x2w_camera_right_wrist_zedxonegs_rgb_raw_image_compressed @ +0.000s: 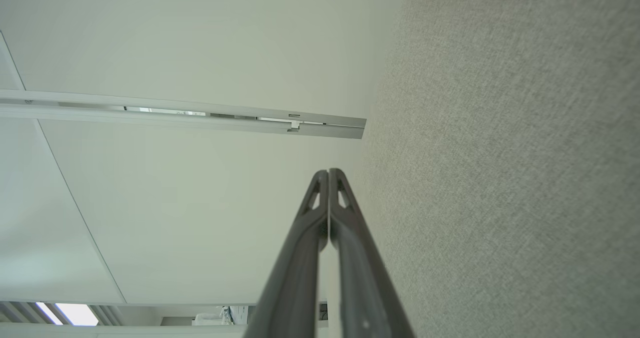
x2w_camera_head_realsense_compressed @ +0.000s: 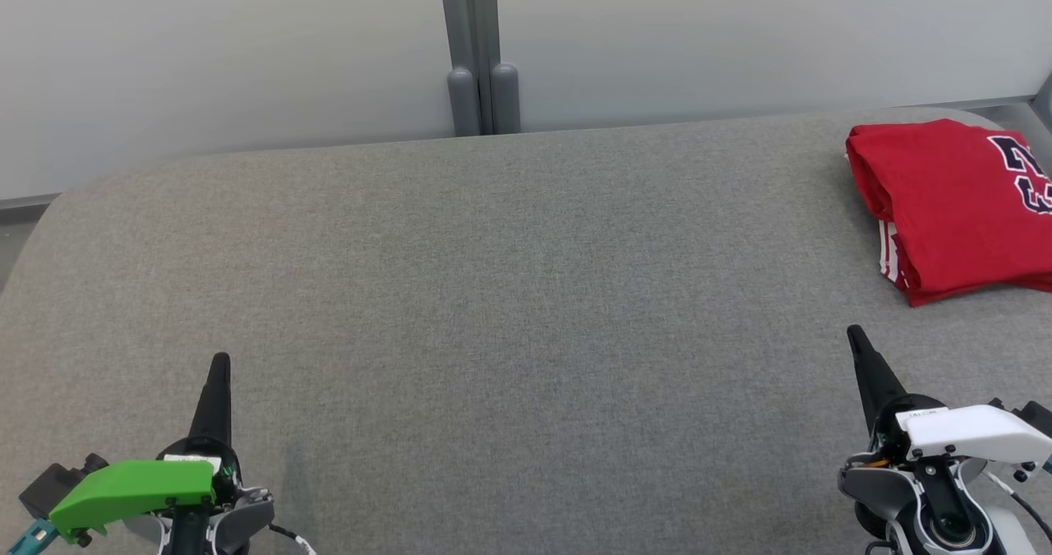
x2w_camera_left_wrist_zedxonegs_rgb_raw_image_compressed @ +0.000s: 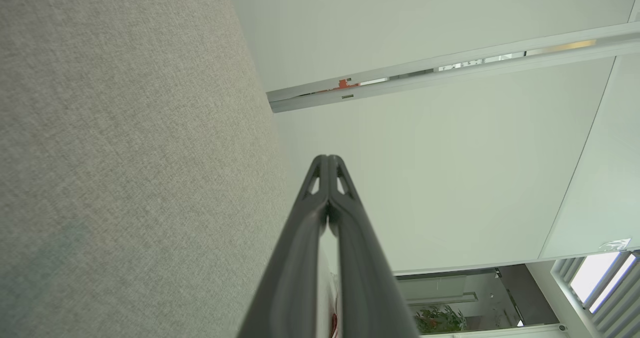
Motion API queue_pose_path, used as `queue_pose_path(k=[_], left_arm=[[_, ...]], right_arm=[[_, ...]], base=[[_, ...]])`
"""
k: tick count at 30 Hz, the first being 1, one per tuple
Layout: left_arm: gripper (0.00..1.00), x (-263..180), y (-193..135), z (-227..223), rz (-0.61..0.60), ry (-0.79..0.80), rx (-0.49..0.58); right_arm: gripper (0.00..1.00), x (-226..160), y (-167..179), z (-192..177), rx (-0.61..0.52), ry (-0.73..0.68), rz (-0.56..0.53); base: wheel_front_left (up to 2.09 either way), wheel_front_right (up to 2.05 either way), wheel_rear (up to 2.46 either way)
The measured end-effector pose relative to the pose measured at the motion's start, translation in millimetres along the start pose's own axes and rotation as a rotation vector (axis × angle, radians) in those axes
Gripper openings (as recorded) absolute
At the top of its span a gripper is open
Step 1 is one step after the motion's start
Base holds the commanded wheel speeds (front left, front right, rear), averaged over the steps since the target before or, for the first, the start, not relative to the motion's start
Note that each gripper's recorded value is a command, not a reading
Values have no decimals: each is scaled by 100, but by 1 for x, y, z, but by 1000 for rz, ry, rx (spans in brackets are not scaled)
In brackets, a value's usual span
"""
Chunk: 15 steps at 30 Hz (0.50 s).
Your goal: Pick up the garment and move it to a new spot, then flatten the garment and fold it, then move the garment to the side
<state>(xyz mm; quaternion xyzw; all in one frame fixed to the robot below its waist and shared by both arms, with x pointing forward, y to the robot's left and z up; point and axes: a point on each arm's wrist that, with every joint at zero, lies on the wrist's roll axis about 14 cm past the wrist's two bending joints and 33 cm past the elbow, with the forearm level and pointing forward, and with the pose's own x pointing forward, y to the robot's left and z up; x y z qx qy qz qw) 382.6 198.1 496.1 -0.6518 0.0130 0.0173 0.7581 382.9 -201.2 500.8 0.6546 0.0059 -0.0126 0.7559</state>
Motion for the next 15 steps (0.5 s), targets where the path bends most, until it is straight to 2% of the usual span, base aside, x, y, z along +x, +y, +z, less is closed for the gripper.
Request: queue_pose_path(k=[15], left_arm=[[0,3,-5,1,-19,7,-111]], right_arm=[[0,3,3,0,104,5,11]], base=[[0,0,0]])
